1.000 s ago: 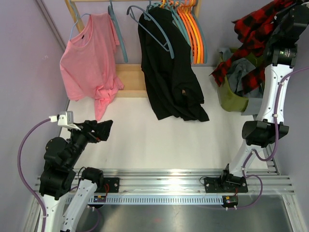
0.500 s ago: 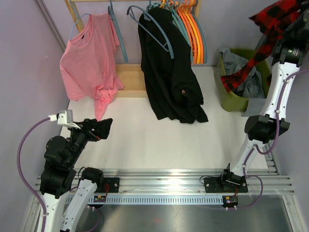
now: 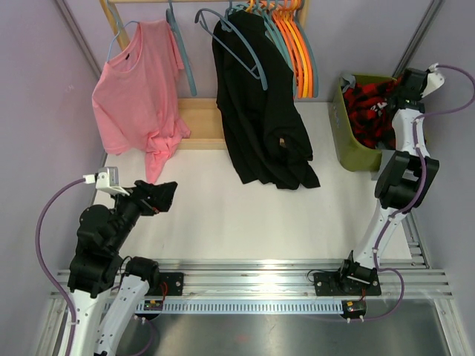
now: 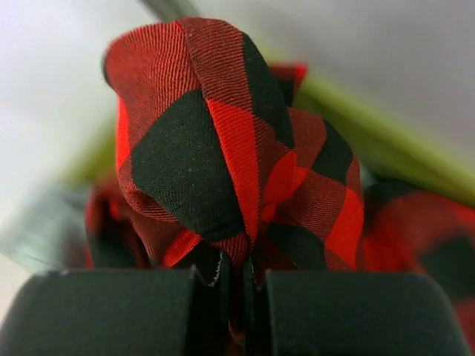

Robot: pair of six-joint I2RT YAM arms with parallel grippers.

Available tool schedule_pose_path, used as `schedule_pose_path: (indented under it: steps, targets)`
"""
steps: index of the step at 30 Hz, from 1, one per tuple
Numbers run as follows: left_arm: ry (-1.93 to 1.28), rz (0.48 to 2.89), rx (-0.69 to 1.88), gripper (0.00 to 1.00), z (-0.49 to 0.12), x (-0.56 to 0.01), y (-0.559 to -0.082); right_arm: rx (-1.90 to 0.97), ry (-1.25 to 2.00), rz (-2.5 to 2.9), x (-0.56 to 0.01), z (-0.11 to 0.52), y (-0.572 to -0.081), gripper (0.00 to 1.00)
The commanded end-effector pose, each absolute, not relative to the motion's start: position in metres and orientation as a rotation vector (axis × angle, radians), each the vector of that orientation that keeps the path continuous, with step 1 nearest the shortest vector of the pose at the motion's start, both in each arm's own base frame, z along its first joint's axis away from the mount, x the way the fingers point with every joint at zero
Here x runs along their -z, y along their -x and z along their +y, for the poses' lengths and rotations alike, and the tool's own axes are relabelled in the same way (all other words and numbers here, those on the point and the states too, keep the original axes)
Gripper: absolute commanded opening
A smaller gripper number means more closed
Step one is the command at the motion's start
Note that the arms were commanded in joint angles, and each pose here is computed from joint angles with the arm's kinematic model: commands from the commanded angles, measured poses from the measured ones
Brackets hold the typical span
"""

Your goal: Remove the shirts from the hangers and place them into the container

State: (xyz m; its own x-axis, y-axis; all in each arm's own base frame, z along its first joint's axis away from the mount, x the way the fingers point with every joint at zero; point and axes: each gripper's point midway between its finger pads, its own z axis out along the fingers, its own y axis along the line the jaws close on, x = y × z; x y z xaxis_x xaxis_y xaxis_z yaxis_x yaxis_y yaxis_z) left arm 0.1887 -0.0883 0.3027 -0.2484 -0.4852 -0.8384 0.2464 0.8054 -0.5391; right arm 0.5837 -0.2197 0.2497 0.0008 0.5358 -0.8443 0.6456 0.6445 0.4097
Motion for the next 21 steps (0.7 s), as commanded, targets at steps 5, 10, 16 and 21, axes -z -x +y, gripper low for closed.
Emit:
schedule_pose_path:
  steps: [5, 10, 16, 21]
  targets:
    - [0.149, 1.635, 0.756, 0.99, -0.098, -0.317, -0.190, 0.005, -0.854, 1.818, -0.244, -0.164, -0.560, 0.83]
    - [0.135, 1.626, 0.768, 0.99, -0.100, -0.320, -0.189, -0.059, -0.703, 1.612, -0.365, -0.132, -0.520, 1.00]
    - [0.109, 1.587, 0.759, 0.99, -0.099, -0.331, -0.187, -0.152, -0.447, 1.375, -0.488, -0.061, -0.429, 0.99]
    - [0.098, 1.589, 0.758, 0.99, -0.100, -0.332, -0.187, -0.309, -0.162, 1.303, -0.533, 0.017, -0.361, 1.00]
